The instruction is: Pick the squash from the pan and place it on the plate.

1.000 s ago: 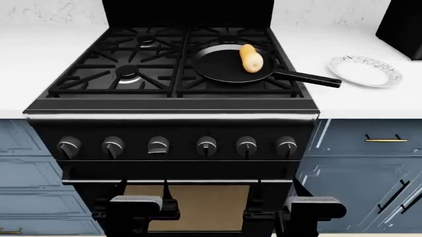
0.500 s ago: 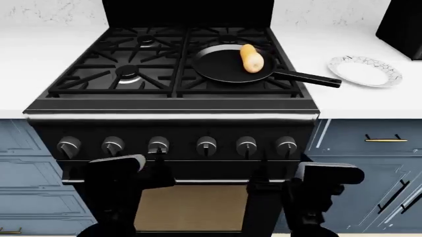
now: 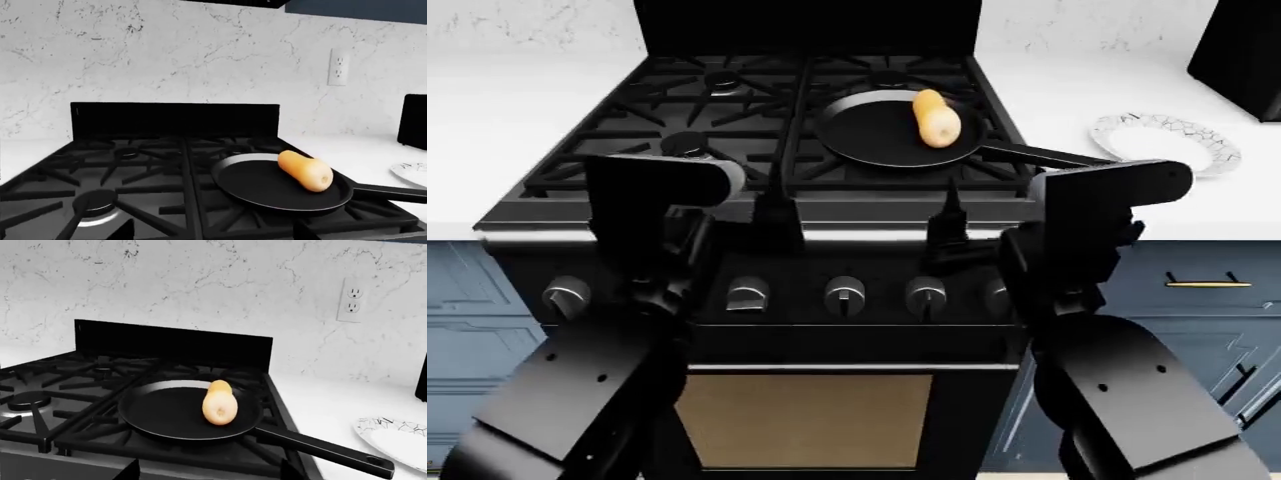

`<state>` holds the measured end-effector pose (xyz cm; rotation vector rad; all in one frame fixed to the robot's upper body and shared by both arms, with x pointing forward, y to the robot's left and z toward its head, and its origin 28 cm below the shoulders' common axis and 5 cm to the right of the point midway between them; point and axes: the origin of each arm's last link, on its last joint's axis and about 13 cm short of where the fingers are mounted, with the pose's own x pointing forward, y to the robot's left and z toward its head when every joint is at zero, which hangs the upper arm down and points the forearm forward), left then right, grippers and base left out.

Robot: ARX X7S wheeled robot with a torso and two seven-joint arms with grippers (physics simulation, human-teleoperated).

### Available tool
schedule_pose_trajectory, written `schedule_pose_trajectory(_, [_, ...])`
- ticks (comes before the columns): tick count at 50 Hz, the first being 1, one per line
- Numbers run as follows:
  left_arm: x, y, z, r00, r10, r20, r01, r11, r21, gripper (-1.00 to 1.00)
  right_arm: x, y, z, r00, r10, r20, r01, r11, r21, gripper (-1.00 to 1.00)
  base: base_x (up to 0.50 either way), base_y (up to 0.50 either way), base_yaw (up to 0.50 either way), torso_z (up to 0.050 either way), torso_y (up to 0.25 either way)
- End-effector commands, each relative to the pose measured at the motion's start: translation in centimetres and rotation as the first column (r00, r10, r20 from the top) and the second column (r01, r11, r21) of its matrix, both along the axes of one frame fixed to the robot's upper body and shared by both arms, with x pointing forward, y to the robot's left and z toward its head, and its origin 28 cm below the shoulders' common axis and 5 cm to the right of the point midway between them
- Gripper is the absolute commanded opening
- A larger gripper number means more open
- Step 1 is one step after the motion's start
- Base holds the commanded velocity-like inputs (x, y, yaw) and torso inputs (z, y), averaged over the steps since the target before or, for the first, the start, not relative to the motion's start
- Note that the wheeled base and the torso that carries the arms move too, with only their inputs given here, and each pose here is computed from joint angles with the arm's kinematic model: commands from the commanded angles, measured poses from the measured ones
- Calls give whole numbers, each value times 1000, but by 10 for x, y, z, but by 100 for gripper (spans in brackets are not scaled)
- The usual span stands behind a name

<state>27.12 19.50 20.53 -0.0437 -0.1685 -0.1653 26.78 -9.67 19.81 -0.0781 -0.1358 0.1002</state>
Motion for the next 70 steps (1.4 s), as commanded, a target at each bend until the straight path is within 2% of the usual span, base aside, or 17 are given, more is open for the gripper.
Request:
schedule_pose_trajectory(1, [17,5,24,1000,17,4,-17,1000,24,100,23,-11,35,998,-29,-62,33,997,69,100,0,0,0,0,0])
schedule_pose_trajectory(12, [37,15,39,998,64,21,-65,997,41,100,48,-19,61,996,-25,-88,34,995,95,100,0,0,0,0,0])
schedule_pose_trajectory(19, [48,20,51,997,68,39,-70,996,53,100,53,-19,80,997,7,-81,-1,997,71,100,0,0,0,0,0])
schedule_pose_trajectory(31, [72,17,65,998,41,51,-46,996,81,100,67,-22,96,996,17,-90,-14,1000,27,100,0,0,0,0,0])
schedule_pose_trajectory(52, [68,18,64,996,54,65,-59,996,73,100,72,-18,100,995,43,-94,-43,999,12,100,23,0,0,0,0])
schedule_pose_trajectory(70, [66,18,61,997,47,60,-51,996,73,100,74,-17,100,995,45,-93,-46,999,-1,100,231,0,0,0,0])
